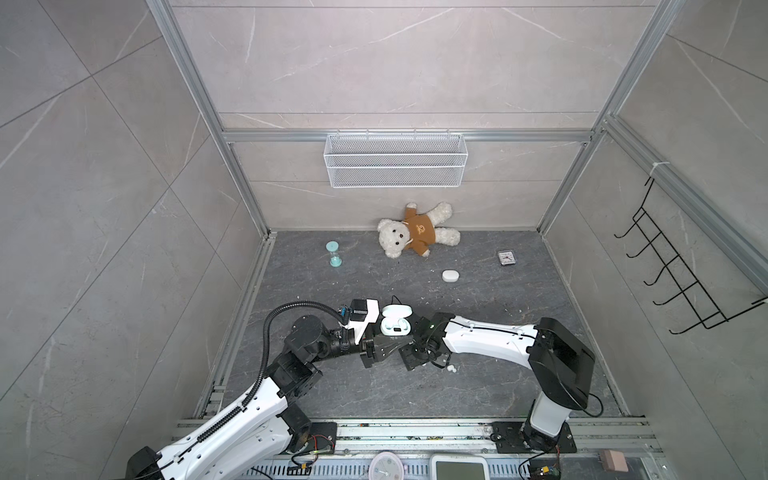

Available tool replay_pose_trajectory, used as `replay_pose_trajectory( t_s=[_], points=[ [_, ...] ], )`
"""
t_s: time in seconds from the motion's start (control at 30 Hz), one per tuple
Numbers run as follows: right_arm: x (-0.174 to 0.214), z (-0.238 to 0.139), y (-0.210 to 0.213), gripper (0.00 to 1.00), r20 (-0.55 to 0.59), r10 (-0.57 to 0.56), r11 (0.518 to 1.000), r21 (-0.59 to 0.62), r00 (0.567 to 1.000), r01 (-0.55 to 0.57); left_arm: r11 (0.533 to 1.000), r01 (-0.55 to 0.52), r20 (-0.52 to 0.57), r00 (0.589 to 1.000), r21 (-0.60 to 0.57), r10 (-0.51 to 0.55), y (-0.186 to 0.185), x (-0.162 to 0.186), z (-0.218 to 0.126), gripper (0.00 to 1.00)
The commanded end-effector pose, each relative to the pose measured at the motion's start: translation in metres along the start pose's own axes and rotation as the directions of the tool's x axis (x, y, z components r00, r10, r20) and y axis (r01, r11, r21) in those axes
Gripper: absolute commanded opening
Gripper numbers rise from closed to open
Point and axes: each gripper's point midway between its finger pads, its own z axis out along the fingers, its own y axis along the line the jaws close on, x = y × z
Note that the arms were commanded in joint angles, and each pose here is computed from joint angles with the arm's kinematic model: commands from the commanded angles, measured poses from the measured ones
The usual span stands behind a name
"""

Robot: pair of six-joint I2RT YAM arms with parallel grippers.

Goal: Insert the wireless bluetooth earbuds into the charging case
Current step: 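Move the right gripper over the remaining earbuds on the table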

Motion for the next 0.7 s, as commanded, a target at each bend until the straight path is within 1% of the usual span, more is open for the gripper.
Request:
replay_pose_trajectory(
  t_s=[0.0, 0.27, 0.67],
  points=[
    [-0.007, 0.002, -0.001, 0.64, 0.011, -0.043, 0.997, 0.062, 0.999, 0.042, 0.998, -0.063, 0.050, 0.997, -0.005, 0.063, -0.002, -0.018, -0.002, 0.28],
    [-0.004, 0.017, -0.009, 0.64, -0.023, -0.060, 0.989, 0.131, 0.998, 0.062, 0.998, -0.067, 0.051, 0.996, -0.005, 0.067, -0.002, -0.019, -0.003, 0.28],
    [0.002, 0.022, -0.027, 0.65, -0.045, -0.074, 0.971, 0.222, 0.996, 0.082, 0.998, -0.068, 0.049, 0.996, -0.010, 0.068, -0.001, -0.018, -0.002, 0.28]
  ],
)
